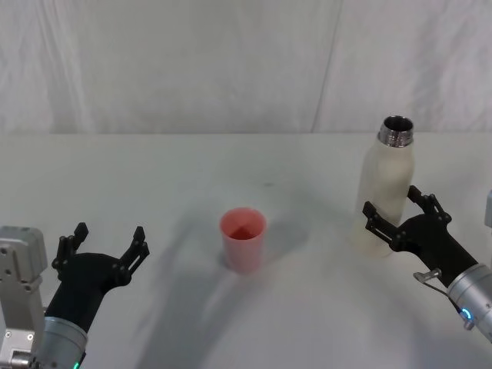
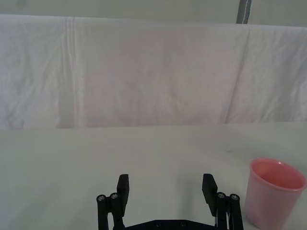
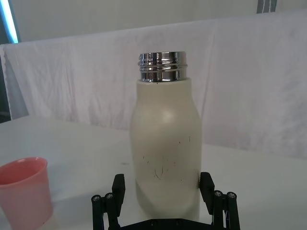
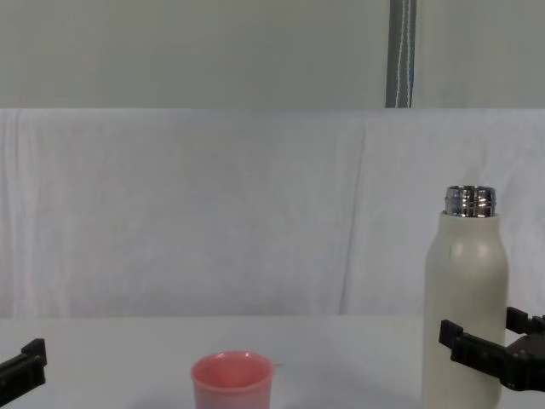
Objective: Grasp the thermos with one hand and pour water into the cup lid.
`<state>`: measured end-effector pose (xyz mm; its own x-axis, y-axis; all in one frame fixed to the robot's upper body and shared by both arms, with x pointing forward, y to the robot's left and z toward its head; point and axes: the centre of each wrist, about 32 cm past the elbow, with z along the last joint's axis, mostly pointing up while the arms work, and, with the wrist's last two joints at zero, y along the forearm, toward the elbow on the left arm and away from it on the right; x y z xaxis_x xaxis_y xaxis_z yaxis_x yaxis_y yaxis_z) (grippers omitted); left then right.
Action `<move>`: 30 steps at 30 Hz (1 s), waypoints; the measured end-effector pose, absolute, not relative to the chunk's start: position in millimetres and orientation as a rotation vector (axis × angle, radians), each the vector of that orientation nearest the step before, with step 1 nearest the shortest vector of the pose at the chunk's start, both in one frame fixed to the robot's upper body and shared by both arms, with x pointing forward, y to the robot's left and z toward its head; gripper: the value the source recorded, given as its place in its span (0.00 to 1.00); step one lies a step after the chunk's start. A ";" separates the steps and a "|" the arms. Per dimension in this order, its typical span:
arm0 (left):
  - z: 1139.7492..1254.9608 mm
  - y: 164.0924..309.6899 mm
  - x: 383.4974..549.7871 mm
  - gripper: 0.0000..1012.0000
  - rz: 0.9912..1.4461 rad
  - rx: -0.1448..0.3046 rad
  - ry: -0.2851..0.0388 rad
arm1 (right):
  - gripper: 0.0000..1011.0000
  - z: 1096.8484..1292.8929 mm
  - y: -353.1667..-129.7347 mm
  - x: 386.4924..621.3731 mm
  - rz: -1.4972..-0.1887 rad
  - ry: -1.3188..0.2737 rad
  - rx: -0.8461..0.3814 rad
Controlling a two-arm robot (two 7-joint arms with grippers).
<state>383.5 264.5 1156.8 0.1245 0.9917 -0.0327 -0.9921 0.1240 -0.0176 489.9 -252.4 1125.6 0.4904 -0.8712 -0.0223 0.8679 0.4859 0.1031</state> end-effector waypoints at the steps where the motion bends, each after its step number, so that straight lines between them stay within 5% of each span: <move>1: 1156.8 264.5 383.5 0.99 1.446 -0.038 0.014 | 0.99 1125.7 -252.3 490.5 -1.058 -0.035 0.106; 30: 1156.8 264.5 383.5 0.99 1.446 -0.038 0.014 | 0.99 1127.0 -251.1 518.1 -1.024 -0.051 0.104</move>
